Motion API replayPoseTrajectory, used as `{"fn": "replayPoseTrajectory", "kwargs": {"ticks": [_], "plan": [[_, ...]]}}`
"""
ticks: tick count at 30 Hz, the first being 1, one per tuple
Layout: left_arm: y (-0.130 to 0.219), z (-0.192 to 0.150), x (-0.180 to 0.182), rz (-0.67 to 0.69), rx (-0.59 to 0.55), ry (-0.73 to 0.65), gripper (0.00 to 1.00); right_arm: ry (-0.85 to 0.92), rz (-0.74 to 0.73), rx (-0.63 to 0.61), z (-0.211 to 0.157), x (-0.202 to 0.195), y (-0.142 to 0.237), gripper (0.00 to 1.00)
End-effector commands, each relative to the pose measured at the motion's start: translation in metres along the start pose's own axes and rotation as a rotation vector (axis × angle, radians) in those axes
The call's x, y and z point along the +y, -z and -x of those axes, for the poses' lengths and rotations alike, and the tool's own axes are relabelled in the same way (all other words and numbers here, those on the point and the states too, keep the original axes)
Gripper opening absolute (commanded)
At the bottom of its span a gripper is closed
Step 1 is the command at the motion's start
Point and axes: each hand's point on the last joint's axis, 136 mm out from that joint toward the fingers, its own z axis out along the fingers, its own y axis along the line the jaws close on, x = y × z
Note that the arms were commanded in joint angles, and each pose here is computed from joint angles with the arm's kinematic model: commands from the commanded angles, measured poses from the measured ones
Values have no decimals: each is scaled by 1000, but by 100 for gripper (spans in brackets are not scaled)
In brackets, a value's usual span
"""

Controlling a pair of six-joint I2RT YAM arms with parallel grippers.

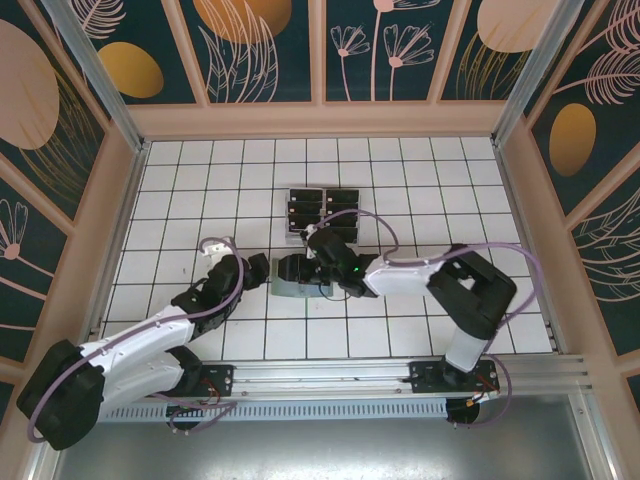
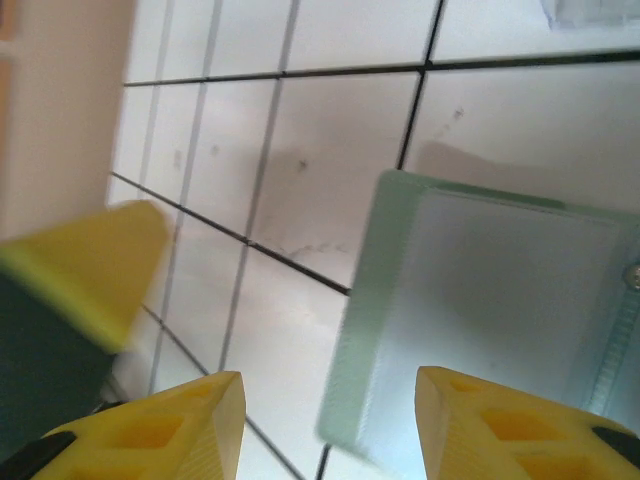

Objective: Put the credit cards into the card holder

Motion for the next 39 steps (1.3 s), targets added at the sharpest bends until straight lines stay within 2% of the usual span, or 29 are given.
{"fn": "replayPoseTrajectory", "kwargs": {"ticks": [1, 8, 19, 39], "plan": [[-3, 2, -33, -123, 32, -56, 83, 1, -61, -72, 11, -12, 23, 49], [-20, -15, -56, -172, 148, -139, 83, -9, -217, -89, 10, -57, 39, 48], [-40, -49, -26, -44, 254, -206, 81, 10, -301, -60, -1, -86, 32, 47], [-50, -67, -9, 4, 287, -217, 80, -13, -344, -21, -18, -112, 23, 47]]}}
